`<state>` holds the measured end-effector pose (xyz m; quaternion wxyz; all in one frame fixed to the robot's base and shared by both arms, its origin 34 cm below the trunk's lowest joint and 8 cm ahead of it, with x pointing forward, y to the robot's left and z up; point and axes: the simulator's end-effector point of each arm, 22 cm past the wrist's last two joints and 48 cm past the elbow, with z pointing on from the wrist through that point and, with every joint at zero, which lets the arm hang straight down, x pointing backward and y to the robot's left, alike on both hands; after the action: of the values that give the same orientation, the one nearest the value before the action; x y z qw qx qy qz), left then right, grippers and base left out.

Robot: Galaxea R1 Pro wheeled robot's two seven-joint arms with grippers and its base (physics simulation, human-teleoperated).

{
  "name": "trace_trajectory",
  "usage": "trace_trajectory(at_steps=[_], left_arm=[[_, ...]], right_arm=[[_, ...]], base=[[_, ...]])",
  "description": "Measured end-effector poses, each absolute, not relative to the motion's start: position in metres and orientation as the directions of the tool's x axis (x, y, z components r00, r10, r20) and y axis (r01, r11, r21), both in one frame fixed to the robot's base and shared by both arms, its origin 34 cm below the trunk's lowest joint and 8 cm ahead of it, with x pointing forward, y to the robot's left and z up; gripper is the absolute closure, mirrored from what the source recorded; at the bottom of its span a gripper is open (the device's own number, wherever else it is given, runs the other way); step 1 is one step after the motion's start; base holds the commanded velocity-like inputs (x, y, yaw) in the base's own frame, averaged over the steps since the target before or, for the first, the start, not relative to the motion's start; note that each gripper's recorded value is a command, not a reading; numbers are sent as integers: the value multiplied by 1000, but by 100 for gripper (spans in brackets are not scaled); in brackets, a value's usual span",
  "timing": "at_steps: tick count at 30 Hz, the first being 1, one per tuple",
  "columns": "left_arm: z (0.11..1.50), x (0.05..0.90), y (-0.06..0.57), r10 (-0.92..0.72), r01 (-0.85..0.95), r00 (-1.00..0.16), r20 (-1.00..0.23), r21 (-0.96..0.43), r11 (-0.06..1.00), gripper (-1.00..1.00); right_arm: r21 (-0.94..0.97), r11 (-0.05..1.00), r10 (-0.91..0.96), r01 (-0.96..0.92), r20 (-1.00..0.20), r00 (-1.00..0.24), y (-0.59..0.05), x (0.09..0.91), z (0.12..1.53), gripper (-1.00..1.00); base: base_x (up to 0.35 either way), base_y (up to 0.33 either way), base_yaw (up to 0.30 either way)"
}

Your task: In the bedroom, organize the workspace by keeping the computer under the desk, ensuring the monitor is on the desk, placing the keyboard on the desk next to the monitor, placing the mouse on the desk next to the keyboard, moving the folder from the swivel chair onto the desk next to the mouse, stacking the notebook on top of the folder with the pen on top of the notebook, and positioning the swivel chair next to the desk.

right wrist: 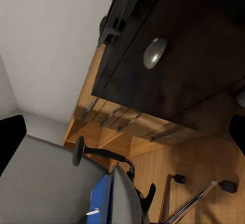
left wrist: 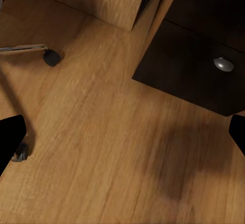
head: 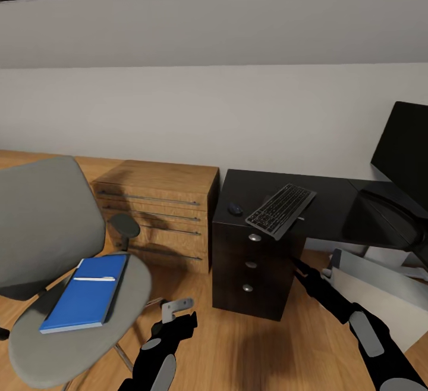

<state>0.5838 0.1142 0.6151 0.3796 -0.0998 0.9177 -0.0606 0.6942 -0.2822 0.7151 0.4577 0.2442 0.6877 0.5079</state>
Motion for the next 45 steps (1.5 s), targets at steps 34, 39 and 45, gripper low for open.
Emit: trace_trajectory(at_steps=[34, 39, 45], left_arm=[[627, 586, 116, -230, -142, -688, -688, -183, 973, -100], [627, 586, 116, -230, -141, -688, -688, -184, 973, -100], [627, 586, 116, -230, -141, -688, -688, -184, 973, -100]], right_arm=[[914, 405, 807, -31, -374, -456, -288, 698, 703, -100], [918, 397, 810, -24, -362, -462, -282, 698, 701, -100], [915, 402, 812, 7, -353, -465, -280, 698, 694, -100]], base=[[43, 0, 0], [0, 0, 0], [0, 0, 0]])
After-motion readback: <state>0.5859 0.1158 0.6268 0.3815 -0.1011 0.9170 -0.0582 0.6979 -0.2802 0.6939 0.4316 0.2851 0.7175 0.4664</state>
